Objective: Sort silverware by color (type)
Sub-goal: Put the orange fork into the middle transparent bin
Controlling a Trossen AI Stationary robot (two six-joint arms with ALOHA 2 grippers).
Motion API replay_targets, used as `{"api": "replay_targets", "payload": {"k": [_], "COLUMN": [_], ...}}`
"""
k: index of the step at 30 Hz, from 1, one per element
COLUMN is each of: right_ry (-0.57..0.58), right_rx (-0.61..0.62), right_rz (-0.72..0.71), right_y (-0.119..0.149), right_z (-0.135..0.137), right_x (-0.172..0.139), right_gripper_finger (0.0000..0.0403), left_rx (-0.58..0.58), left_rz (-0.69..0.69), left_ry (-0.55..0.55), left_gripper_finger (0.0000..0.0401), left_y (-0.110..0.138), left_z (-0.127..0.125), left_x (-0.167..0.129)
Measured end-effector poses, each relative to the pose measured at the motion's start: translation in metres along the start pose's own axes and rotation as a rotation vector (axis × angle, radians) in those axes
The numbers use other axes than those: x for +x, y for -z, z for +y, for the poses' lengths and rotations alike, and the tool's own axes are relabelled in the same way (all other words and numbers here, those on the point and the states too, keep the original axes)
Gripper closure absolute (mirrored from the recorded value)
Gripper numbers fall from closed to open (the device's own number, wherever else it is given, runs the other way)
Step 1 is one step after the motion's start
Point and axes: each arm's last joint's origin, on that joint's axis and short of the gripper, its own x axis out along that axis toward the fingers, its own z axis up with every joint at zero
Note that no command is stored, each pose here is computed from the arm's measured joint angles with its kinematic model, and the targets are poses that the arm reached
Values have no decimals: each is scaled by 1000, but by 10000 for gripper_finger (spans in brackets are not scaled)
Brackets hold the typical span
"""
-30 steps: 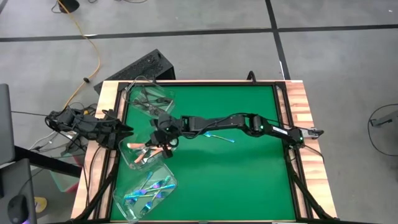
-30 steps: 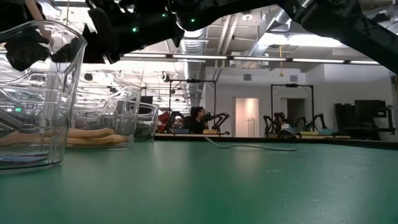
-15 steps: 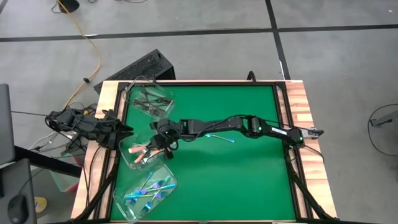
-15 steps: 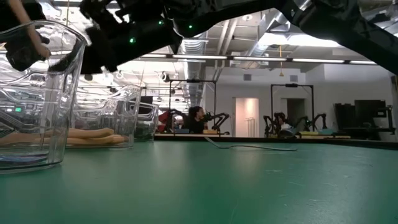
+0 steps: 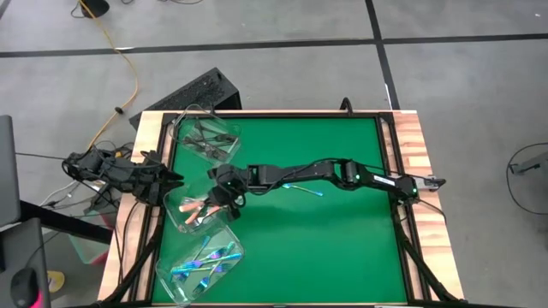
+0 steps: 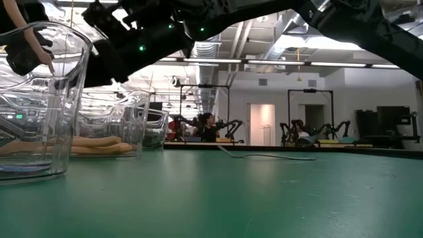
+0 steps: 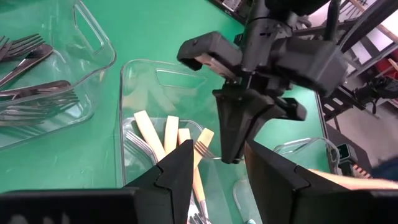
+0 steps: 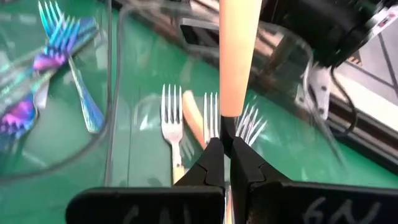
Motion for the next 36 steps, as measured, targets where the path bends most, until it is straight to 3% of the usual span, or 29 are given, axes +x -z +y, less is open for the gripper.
{"api": "replay_targets", "payload": {"k": [22, 29, 36], "right_ry": [-14, -50, -31], "right_rx": [-124, -113, -141], "right_rz": [58, 116, 122], "right_y": [5, 20, 19], "right_z": [2, 8, 6], "right_x": [0, 8, 7], "right_gripper_finger": [390, 390, 390], "left_rx": [-1, -2, -6], "left_rz": [-1, -1, -1], "left_ry": [-1, -1, -1], "left_gripper_finger": [273, 273, 273], "left_y": [0, 0, 0], "left_z": [0, 0, 0], "left_x": [0, 0, 0]}}
